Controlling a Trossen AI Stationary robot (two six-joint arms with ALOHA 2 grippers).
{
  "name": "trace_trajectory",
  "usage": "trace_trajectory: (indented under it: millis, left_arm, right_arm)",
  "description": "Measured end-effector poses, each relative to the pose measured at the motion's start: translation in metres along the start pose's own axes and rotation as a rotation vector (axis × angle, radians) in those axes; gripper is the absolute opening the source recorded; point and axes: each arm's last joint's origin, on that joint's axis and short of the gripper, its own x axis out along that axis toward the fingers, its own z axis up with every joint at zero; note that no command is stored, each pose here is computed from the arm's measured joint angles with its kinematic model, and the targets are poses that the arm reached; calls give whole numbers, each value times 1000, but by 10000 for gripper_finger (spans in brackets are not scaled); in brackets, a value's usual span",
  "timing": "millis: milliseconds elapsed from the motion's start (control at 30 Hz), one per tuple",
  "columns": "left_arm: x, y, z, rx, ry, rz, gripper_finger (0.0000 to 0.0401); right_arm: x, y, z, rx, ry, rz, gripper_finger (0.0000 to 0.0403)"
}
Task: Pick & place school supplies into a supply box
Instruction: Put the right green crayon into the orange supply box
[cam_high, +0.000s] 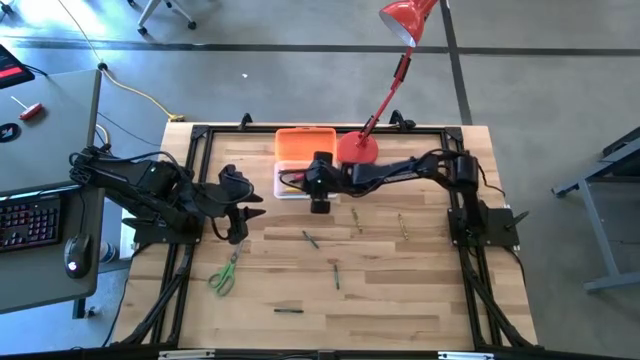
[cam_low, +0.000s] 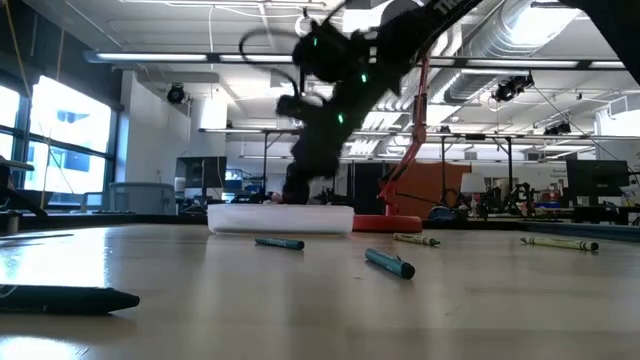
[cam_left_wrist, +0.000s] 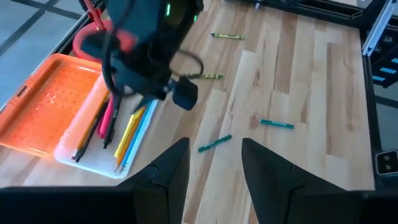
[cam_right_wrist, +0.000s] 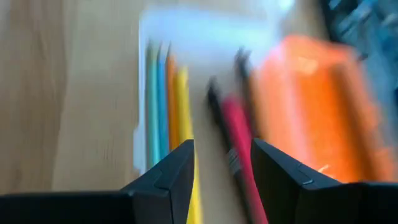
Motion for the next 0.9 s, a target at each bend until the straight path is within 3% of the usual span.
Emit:
trace_trajectory:
  millis: [167, 367, 533, 633, 900]
  left_arm:
    - [-2, 3, -9, -73, 80, 43, 177]
    - [-16, 1, -45, -247, 158, 290, 177]
    - [-11, -15, -78, -436, 270, 256, 177]
    - [-4, -24, -97, -477, 319, 232, 177]
    - [33, -29, -137, -468, 127, 238, 177]
  right_arm:
    - [-40, 1, 36, -14, -140, -10, 138]
    - [-97, 13, 50, -43, -164, 40, 138]
    - [-131, 25, 48, 12, -104, 99, 138]
    - [-142, 36, 44, 25, -49, 139, 138]
    - [-160, 77, 27, 150, 154, 173, 138]
